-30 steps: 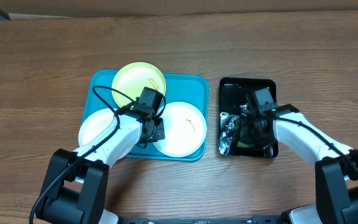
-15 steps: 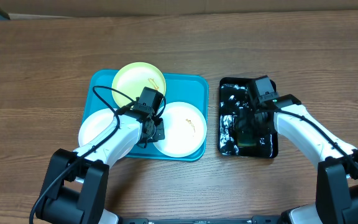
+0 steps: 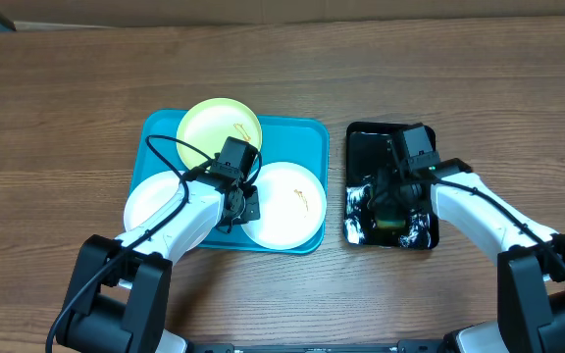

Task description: Clean dirty plates on tray and stack at the side

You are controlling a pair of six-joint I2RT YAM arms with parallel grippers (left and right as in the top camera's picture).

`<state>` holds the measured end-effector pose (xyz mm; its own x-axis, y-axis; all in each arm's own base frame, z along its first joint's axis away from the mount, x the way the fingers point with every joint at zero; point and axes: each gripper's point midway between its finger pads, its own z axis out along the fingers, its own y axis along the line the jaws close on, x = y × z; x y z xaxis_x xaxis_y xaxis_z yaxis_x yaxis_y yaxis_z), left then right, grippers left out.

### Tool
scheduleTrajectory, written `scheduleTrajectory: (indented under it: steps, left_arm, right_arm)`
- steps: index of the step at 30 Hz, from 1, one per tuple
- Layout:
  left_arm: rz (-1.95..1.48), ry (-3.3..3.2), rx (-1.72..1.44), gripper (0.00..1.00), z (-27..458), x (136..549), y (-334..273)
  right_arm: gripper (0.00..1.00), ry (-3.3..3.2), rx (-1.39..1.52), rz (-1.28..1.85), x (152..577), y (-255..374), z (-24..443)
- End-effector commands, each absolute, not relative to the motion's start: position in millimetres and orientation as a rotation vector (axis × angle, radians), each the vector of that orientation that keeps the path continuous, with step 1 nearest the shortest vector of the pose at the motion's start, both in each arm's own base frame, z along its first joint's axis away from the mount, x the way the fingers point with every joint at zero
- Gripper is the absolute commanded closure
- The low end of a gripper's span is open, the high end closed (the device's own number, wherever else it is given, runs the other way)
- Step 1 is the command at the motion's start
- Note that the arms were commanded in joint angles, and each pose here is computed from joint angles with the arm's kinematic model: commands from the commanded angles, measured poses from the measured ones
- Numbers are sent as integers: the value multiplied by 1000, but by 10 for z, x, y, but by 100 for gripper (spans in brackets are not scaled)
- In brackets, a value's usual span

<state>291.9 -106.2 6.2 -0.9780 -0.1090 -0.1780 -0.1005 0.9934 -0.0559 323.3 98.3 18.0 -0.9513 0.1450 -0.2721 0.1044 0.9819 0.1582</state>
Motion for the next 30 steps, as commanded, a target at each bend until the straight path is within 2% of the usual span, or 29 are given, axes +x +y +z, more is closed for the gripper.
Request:
scheduleTrajectory:
  steps: [1, 9, 11, 13, 15, 16, 18, 22, 28, 30]
  left_arm:
    - [-77, 3005, -114, 96, -26, 2804, -1087]
    - [-77, 3004, -115, 96, -26, 2805, -1087]
    - [-77, 3005, -115, 95, -26, 2804, -1087]
    - [-78, 3004, -115, 90, -26, 2805, -1088]
    - [-77, 3004, -115, 72, -26, 2806, -1088]
    - [-78, 3004, -115, 69, -26, 2807, -1088]
    - [-79, 3002, -115, 65, -25, 2811, -1090]
    - [-82, 2997, -116, 64, -24, 2823, -1094]
    - [-85, 2992, -120, 65, -22, 2834, -1099]
    - [-91, 2983, -120, 68, -19, 2856, -1107]
  right_arm:
    - [82, 2859, 198, 173, 3160, 925, 60]
    - [84, 2839, 196, 182, 3132, 917, -128]
    - [73, 2832, 195, 185, 3161, 926, -97]
    - [57, 2829, 195, 187, 3214, 942, 17]
    - [46, 2826, 190, 186, 3284, 959, 198]
    - [43, 2827, 189, 186, 3313, 968, 295]
    - [40, 2837, 190, 182, 3351, 979, 508]
    - [38, 2898, 195, 154, 3286, 961, 773]
    - [36, 3019, 208, 96, 2958, 869, 580]
    - [31, 3027, 208, 92, 2898, 852, 456]
